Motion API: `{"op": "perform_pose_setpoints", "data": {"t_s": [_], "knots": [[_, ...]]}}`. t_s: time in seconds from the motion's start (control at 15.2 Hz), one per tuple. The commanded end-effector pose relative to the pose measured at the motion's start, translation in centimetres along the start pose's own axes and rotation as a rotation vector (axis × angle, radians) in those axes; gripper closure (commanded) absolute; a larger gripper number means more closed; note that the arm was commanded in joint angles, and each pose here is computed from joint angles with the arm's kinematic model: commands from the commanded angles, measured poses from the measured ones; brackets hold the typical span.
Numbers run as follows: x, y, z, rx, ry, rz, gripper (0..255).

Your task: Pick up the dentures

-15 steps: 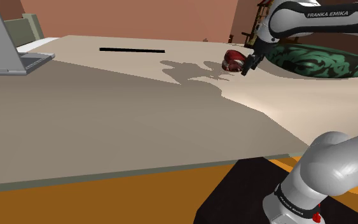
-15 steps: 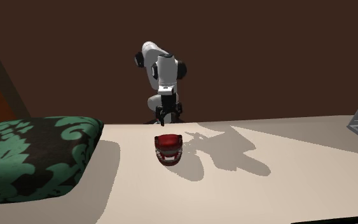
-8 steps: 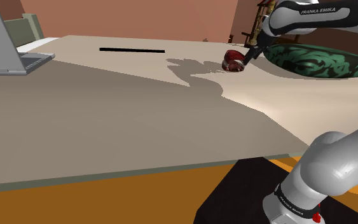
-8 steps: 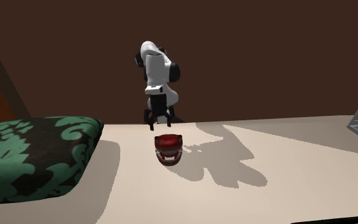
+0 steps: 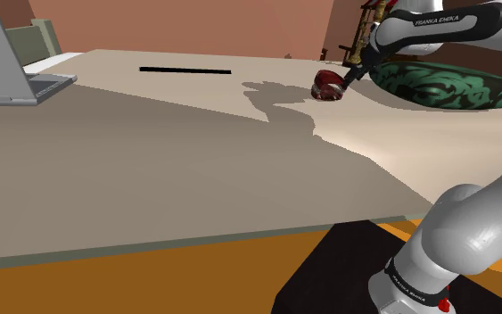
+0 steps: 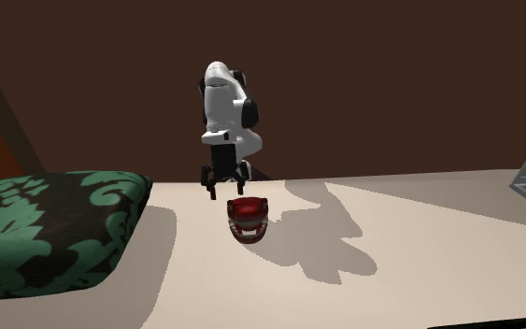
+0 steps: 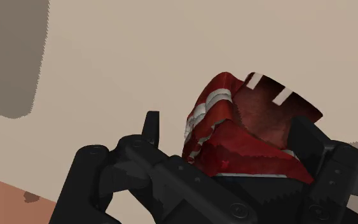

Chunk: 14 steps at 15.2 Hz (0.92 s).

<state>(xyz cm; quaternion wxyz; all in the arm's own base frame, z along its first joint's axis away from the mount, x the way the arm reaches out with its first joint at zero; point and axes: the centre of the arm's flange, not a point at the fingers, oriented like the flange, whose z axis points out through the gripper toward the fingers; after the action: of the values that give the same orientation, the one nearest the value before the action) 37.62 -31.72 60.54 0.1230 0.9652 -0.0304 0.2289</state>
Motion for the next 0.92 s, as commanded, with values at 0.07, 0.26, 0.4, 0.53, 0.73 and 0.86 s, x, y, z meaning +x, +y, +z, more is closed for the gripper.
{"op": "perform_pose_setpoints", "data": {"t_s": [0.07, 0.26, 0.4, 0.53, 0.73, 0.86], "knots": [[-0.58, -0.29, 1.35, 0.0, 0.001, 0.0, 0], [-0.72, -0.36, 1.61, 0.0, 0.001, 0.0, 0], [-0.72, -0.35, 1.64, 0.0, 0.001, 0.0, 255], [-0.73, -0.35, 1.62, 0.0, 0.001, 0.0, 255], [-0.73, -0.35, 1.62, 0.0, 0.001, 0.0, 255], [-0.73, -0.35, 1.62, 0.0, 0.001, 0.0, 255]]}}
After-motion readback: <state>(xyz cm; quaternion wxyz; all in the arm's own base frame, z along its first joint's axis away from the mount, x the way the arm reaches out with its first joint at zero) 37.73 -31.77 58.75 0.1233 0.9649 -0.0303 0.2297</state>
